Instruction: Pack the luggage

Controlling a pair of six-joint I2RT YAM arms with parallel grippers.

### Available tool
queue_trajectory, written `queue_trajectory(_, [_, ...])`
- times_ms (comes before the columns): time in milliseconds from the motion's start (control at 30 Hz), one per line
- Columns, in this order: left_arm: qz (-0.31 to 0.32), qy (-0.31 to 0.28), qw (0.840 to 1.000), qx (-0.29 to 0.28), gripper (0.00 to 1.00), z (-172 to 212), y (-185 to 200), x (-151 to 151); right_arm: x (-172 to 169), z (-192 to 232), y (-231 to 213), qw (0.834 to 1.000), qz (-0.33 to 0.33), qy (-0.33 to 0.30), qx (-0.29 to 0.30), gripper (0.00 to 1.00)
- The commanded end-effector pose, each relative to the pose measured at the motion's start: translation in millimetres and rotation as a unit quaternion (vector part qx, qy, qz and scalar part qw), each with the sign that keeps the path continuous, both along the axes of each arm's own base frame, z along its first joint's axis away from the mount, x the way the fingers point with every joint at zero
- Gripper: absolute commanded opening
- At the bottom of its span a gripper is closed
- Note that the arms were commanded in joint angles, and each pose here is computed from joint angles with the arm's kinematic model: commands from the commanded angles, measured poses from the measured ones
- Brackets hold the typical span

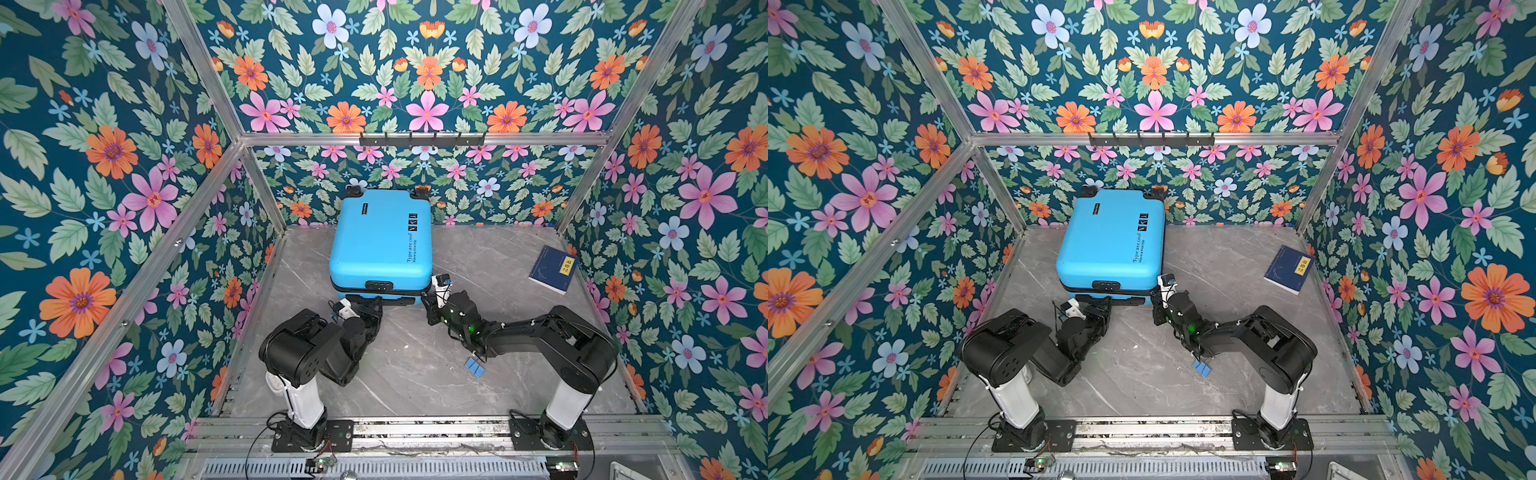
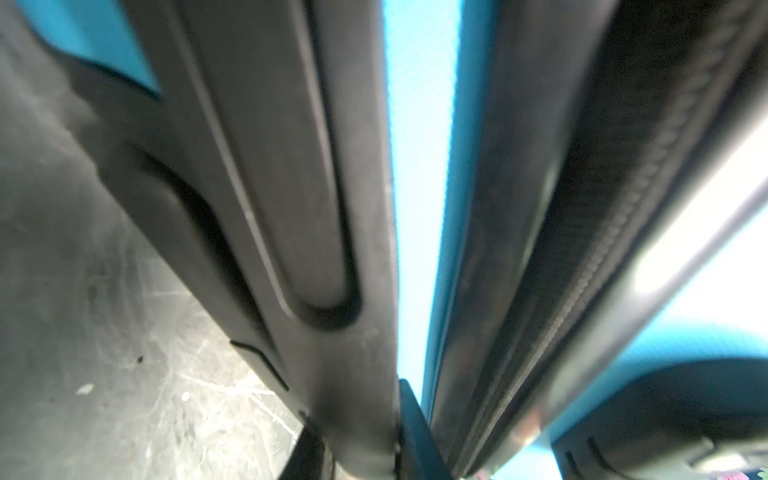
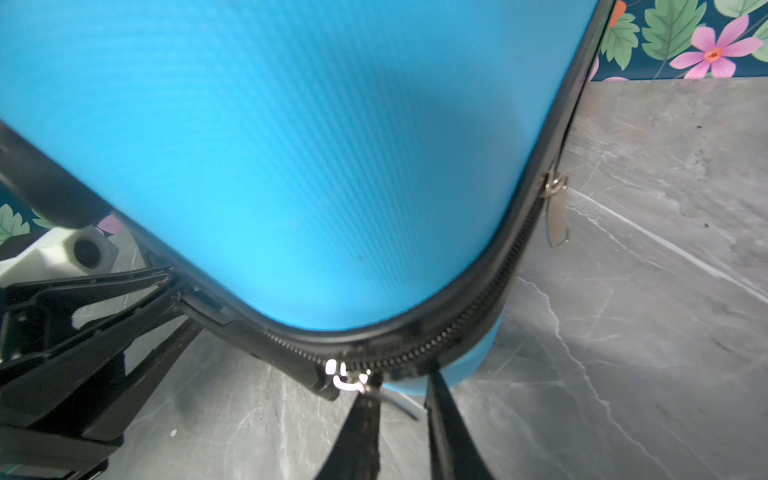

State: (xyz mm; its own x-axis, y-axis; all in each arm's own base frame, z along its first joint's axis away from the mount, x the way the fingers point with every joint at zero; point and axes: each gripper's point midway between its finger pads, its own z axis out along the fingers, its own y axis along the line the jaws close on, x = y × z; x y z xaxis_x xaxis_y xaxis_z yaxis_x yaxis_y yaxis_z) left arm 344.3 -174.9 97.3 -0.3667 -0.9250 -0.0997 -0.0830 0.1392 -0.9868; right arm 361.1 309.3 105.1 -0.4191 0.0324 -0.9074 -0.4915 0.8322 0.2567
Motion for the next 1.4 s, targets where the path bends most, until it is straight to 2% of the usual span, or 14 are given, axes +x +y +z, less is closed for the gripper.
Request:
queue_trajectory(0, [-0.015,-0.100,0.995,-0.005,0.00,49,-6,0,5,14,1,1.000,-0.007,-0.023,0.011,0.14])
queue_trajectory(167, [-0.014,-0.098,0.995,-0.005,0.00,47,-4,-2,3,17,3,1.000,0.002,-0.027,0.008,0.00])
queue_trajectory(967, [0.011,-0.058,0.998,-0.009,0.00,27,21,-23,0,7,-27,1.000,-0.024,-0.008,-0.009,0.00])
queue_trajectory(1367, [0.009,-0.042,0.999,-0.010,0.00,19,27,-32,19,17,-29,1.000,-0.025,-0.012,-0.011,0.00])
